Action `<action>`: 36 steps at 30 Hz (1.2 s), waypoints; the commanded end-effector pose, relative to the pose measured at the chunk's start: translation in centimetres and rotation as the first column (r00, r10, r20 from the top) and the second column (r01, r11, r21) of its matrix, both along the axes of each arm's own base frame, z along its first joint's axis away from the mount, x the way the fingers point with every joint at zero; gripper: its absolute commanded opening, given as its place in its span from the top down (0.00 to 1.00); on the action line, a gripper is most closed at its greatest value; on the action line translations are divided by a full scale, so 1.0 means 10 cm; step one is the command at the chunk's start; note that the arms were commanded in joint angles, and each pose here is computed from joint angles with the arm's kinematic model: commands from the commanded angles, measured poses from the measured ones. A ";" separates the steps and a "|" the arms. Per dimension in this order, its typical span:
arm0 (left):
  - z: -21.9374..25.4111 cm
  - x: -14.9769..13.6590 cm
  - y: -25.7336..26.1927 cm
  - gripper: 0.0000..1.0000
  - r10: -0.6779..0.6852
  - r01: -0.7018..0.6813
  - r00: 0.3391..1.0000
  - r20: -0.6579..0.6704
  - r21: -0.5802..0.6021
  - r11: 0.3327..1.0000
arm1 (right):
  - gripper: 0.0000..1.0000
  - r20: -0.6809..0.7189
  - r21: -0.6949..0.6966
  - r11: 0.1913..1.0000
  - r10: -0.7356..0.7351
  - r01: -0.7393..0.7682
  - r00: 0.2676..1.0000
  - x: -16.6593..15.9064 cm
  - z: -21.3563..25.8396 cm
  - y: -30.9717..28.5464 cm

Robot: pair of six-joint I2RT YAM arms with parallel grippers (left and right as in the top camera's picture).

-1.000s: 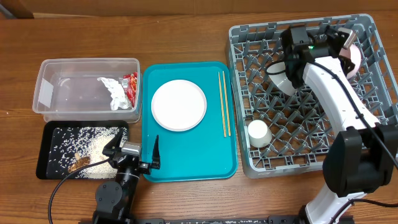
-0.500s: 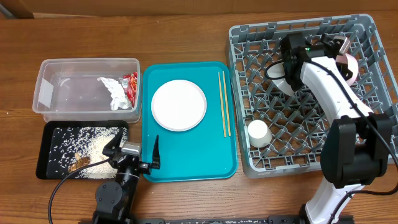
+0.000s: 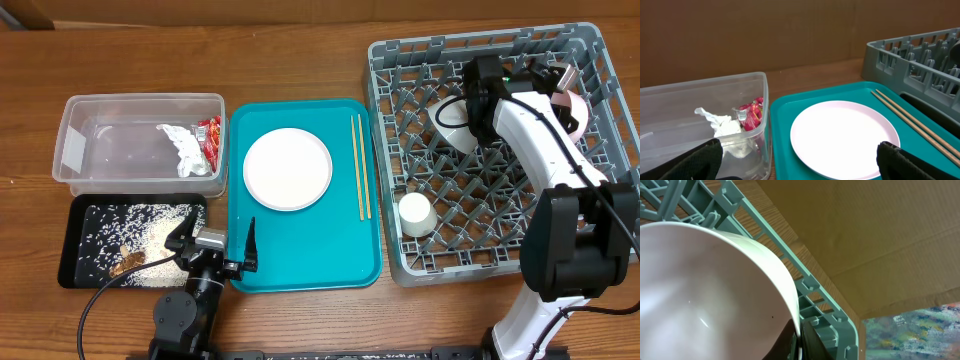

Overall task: Sort waste into correct bins and load items into the dishwasher
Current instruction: 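Lower the pink bowl into the rack and open the right gripper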

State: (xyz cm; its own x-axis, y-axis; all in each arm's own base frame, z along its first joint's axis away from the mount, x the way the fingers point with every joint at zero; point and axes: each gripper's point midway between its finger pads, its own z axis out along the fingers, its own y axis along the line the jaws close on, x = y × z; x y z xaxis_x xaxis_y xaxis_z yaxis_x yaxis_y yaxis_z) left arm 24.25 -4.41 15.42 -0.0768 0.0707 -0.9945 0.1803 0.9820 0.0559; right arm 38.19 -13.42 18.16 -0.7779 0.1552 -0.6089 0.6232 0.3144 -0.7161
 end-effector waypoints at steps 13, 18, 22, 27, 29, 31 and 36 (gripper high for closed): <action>0.00 -0.01 -0.02 0.00 -0.013 0.013 1.000 0.000 -0.011 1.000 | 0.90 -0.075 0.091 0.991 0.110 -0.103 0.991 -0.01 -0.22 0.45; 0.00 -0.01 -0.03 0.00 -0.013 0.013 1.000 0.000 -0.011 1.000 | 0.71 -0.037 0.122 0.985 0.129 -0.123 0.991 0.02 -0.09 0.55; 0.00 -0.01 -0.03 0.00 -0.013 0.013 1.000 0.000 -0.011 1.000 | 0.55 0.034 0.240 0.957 0.161 -0.164 0.986 0.02 0.05 0.75; 0.00 -0.01 -0.02 0.00 -0.013 0.013 1.000 0.000 -0.011 1.000 | 0.43 0.115 0.455 0.861 0.197 -0.228 0.974 -0.05 0.15 1.09; 0.00 -0.01 -0.03 0.00 -0.013 0.013 1.000 0.000 -0.011 1.000 | 0.42 0.153 0.572 0.778 0.209 -0.259 0.966 -0.11 0.16 1.28; 0.00 -0.01 -0.03 0.00 -0.013 0.013 1.000 0.000 -0.011 1.000 | 0.43 0.176 0.677 0.680 0.222 -0.282 0.959 -0.15 0.14 1.49; 0.00 -0.01 -0.02 0.00 -0.013 0.013 1.000 0.000 -0.011 1.000 | 0.55 0.191 0.857 0.394 0.355 -0.332 0.915 -0.22 0.04 2.06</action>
